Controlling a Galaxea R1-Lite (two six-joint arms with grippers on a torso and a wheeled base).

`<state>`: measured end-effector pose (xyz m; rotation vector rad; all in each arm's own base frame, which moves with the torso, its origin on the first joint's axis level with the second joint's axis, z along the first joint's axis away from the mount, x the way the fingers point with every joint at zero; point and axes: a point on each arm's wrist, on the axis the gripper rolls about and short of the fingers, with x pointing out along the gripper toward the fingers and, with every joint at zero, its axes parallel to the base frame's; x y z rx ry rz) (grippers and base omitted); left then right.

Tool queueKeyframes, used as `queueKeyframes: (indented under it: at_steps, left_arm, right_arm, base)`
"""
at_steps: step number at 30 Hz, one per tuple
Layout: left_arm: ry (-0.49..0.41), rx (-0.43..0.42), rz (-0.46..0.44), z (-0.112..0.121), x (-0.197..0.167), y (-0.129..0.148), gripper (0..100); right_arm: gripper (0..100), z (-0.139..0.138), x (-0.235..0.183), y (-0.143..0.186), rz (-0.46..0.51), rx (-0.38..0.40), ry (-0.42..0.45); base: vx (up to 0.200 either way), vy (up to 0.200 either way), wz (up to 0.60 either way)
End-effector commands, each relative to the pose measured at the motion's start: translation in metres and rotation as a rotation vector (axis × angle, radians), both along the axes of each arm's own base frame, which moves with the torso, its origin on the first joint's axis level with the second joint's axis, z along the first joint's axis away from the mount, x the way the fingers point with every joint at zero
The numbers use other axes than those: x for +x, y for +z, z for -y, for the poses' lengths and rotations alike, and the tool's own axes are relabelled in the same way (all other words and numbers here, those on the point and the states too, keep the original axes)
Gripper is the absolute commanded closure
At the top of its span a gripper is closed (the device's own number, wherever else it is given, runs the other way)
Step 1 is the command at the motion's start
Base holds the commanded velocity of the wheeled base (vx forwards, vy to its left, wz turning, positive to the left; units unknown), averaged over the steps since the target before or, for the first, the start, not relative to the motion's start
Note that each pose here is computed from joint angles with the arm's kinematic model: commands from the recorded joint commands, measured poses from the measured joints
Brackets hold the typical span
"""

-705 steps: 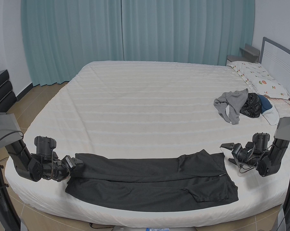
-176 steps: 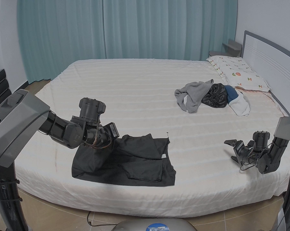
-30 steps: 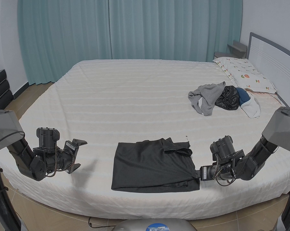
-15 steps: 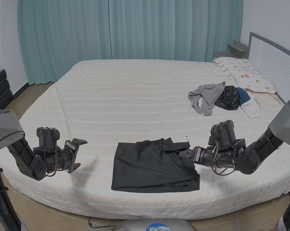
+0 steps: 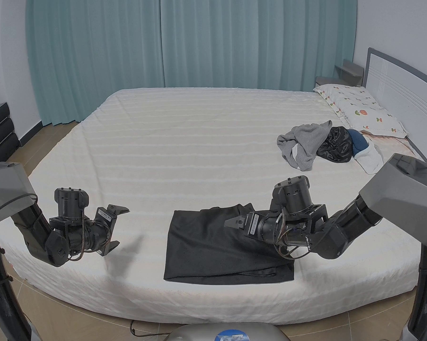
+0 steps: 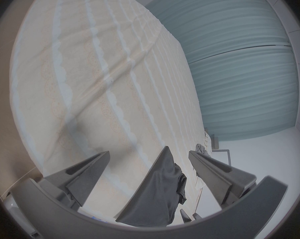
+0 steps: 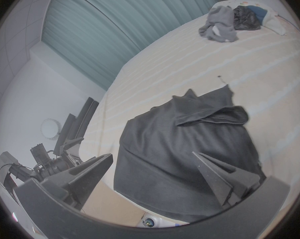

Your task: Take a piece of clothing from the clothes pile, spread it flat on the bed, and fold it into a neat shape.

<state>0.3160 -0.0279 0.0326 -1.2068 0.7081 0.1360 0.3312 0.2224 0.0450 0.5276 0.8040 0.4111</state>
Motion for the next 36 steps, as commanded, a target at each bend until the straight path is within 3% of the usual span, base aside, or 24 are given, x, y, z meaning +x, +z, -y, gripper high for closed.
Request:
queueKeyframes:
  at_steps: [1, 8, 13, 17, 25, 36]
  left_arm:
    - [-0.001, 0.001, -0.004, 0.001, 0.001, -0.002, 0]
    - [-0.001, 0.001, -0.004, 0.001, 0.001, -0.002, 0]
    - [-0.001, 0.001, -0.004, 0.001, 0.001, -0.002, 0]
    - [0.0, 0.002, -0.004, 0.001, 0.001, -0.002, 0]
    - [-0.001, 0.004, -0.005, 0.001, 0.001, -0.002, 0]
    - [-0.001, 0.005, -0.008, 0.001, 0.0, -0.003, 0]
  right_arm:
    - [0, -0.015, 0.016, -0.018, -0.024, 0.017, 0.035]
    - [0, -0.025, 0.032, -0.02, -0.013, 0.019, 0.036]
    - [0, -0.038, 0.051, -0.04, -0.016, -0.004, 0.028]
    - [0, -0.033, 0.066, -0.048, 0.021, -0.043, -0.033]
    - [0, 0.02, 0.106, -0.028, 0.11, -0.054, -0.203]
    - [0, 0.072, 0.119, -0.017, 0.118, -0.03, -0.313]
  base:
    - [0.0, 0.0, 0.0]
    - [0.0, 0.0, 0.0]
    - [0.0, 0.0, 0.0]
    - [0.0, 0.0, 0.0]
    - [0.0, 0.0, 0.0]
    - [0.0, 0.0, 0.0]
